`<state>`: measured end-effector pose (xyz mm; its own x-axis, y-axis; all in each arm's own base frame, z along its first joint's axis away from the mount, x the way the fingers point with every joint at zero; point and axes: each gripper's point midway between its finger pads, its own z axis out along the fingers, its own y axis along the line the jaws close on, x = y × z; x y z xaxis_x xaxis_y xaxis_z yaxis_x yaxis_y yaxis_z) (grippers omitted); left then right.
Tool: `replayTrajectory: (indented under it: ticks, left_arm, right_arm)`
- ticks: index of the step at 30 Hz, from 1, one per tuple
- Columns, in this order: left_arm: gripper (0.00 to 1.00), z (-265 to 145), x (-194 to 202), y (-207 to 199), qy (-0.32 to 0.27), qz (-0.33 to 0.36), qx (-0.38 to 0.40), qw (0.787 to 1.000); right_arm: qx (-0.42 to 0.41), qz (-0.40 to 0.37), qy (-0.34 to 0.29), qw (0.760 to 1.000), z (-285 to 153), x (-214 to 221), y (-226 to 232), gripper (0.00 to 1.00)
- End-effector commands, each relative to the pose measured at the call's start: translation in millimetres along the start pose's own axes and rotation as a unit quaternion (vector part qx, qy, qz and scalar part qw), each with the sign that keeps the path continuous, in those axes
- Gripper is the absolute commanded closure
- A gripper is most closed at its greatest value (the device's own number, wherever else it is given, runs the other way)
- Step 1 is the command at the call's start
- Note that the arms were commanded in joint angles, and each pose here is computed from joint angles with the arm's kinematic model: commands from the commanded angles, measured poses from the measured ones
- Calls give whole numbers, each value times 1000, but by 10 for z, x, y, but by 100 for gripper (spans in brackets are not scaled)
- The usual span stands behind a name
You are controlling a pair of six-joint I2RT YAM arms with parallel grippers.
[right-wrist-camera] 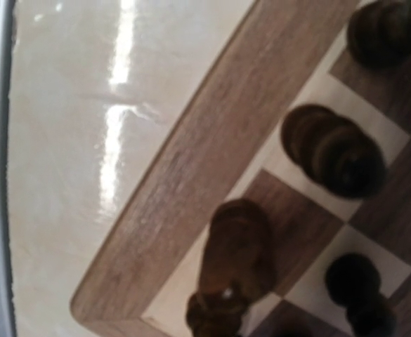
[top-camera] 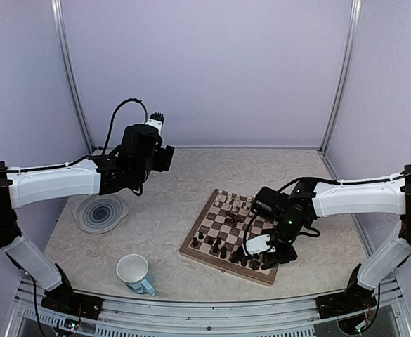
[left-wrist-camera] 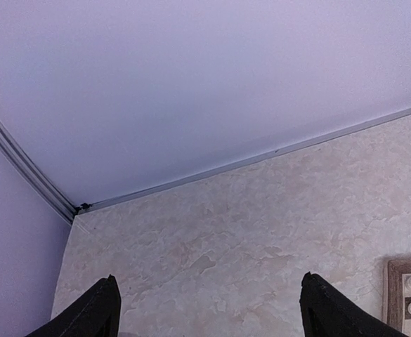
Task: Set up the chess pieces on the board
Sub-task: Place the rook at a8, then pick up the chess pile from the chessboard.
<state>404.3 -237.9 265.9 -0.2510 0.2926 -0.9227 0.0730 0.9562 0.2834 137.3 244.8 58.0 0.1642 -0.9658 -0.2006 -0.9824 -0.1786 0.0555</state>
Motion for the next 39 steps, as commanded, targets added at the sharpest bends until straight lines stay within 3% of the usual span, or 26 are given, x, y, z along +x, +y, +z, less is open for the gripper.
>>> replayTrajectory:
  ticks: [1, 22, 27, 34, 39]
  left_arm:
    - [13, 30, -61, -22, 0, -11, 7, 1000]
    - [13, 59, -38, -69, 6, -11, 11, 1000]
    - [13, 70, -21, -97, 7, -8, 16, 1000]
    - [14, -133, 3, -540, 22, 41, 124, 991]
    - [17, -443, -56, -971, 26, 42, 271, 961]
  right_arm:
    - [-10, -6, 8, 1000, 77, 16, 65, 81]
    - [-21, -4, -20, 1000, -15, -113, 107, 75]
    - [14, -16, -60, 998, -317, -252, -23, 71]
    - [67, 17, -179, 981, -1031, -446, -521, 65]
    - [116, 83, -195, 970, -974, -394, -1062, 71]
